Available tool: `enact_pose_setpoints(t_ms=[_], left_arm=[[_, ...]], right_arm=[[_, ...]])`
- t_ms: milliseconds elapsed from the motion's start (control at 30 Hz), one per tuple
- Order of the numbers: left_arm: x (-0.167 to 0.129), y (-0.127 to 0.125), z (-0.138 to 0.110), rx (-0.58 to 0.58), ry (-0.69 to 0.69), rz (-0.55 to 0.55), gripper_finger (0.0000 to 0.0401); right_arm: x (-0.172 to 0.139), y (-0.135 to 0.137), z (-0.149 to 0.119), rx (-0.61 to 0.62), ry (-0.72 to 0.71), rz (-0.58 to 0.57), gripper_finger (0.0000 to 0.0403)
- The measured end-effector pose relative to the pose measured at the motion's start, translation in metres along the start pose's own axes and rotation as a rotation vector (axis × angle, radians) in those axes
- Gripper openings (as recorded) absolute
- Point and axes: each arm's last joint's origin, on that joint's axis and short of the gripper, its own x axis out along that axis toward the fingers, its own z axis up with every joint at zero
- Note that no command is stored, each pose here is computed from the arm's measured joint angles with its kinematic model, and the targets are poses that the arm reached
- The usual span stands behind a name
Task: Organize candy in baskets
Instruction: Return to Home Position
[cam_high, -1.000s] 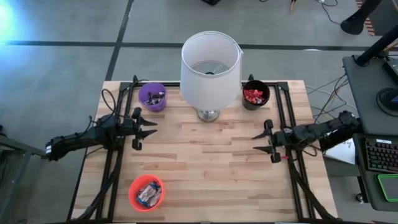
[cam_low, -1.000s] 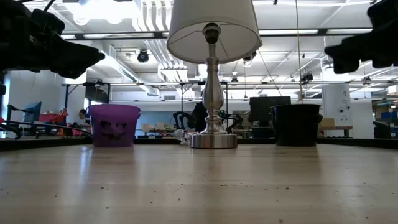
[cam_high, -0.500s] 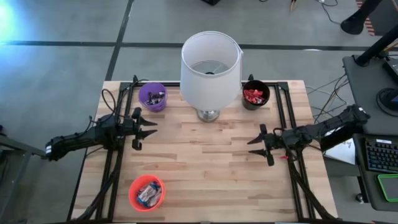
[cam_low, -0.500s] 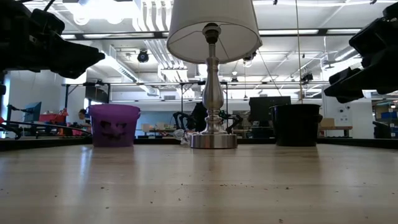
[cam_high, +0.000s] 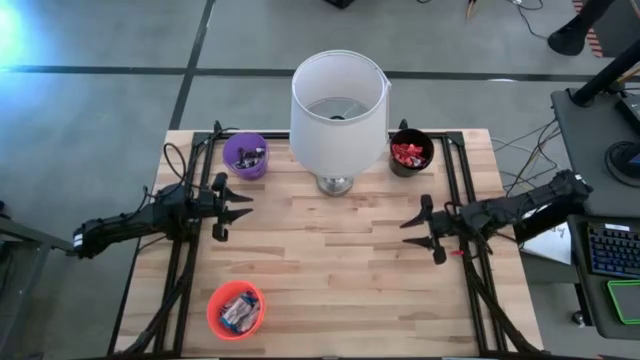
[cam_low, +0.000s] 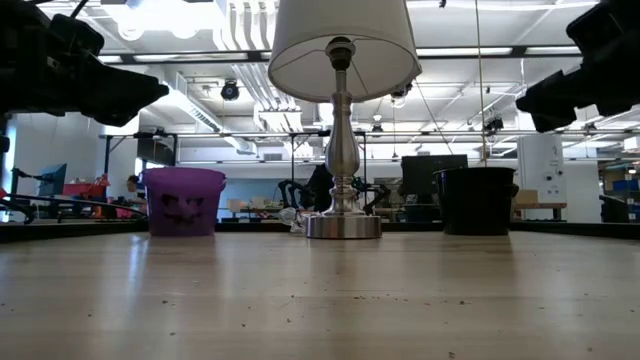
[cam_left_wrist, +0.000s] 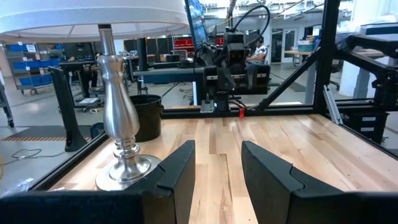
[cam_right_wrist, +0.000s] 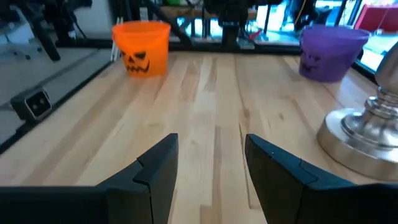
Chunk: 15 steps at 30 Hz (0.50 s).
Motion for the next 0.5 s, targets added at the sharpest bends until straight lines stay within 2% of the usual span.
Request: enact_pose_setpoints(t_ms=[233, 500], left_arm=[[0.000, 0.000, 0.000, 0.000, 0.000, 0.000, 0.0114], [0.000, 0.000, 0.000, 0.000, 0.000, 0.000, 0.0114]], right_arm=[[-0.018, -0.002, 0.019, -0.018, -0.006, 0.001, 0.0178], [-0.029, -0.005, 0.013, -0.054, -0.106, -0.001, 0.0178]])
